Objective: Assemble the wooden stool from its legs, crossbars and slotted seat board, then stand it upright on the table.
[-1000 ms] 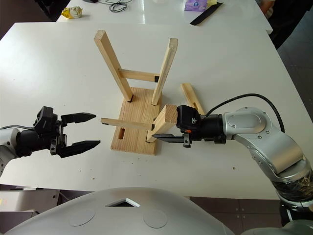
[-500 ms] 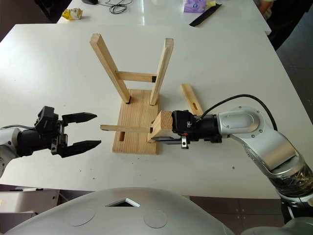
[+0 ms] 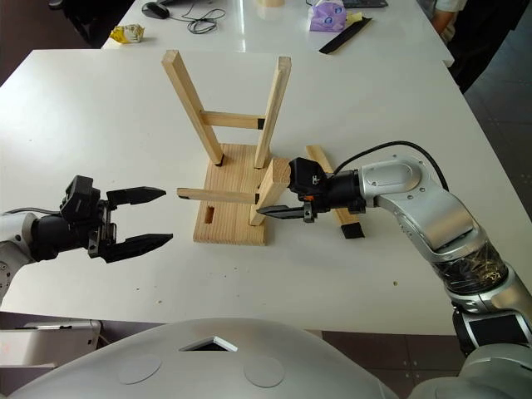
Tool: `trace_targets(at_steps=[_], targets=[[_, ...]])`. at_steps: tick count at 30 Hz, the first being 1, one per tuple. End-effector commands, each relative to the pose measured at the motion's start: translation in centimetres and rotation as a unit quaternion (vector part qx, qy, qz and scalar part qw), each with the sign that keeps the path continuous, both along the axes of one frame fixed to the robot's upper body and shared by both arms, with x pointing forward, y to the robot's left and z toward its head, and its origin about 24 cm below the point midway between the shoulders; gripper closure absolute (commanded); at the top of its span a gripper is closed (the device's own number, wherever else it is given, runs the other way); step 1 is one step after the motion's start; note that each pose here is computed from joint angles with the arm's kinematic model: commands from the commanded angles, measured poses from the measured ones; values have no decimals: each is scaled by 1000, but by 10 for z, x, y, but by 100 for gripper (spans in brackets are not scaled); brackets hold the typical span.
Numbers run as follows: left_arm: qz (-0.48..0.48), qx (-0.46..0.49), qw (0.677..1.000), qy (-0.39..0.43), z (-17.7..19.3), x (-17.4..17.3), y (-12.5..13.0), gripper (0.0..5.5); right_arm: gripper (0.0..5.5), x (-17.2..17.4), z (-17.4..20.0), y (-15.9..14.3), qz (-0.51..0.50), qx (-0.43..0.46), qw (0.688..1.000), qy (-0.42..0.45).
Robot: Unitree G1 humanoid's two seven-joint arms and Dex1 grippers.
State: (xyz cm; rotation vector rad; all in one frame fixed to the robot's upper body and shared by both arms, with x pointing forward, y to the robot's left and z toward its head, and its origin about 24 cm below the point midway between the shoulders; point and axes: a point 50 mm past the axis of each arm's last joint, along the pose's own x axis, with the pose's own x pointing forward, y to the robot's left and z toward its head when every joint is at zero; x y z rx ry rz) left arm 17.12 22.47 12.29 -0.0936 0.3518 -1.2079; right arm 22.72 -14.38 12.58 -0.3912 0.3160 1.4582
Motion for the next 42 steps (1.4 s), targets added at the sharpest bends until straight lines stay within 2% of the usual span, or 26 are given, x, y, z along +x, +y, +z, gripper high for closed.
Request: trace_targets(at_steps=[1,13,14,19,24,30,31,34,37,42], targets=[[0,0,1000,1,1,3,-1,37,348,-3,-38,-16,-45,-93,993,57],[6,-7,1000,-8,1,7,-4,37,348,-7,-47,-11,-24,-106,994,21],[6,-7,1000,-8,1,8,-4,37,311,-3,-46,-11,-37,-105,994,7],[14,-6,1000,-12,2,10,-1,37,232,11,-41,-17,-89,-107,990,-19],[32,-4,999,-20,3,10,4,37,217,12,-22,-46,-147,-111,982,-34],[94,3,994,-47,10,4,24,37,217,-4,-11,-83,-275,-164,946,-57],[104,6,993,-51,12,3,28,37,199,-7,-11,-85,-301,-168,938,-52],[135,17,989,-63,18,-1,41,37,152,-21,-13,-89,-381,-172,908,-11],[158,19,985,-67,21,-4,48,37,148,-32,-15,-86,-432,-168,886,31],[179,10,982,-66,16,-6,45,37,148,-44,-35,-84,-458,-171,865,110]])
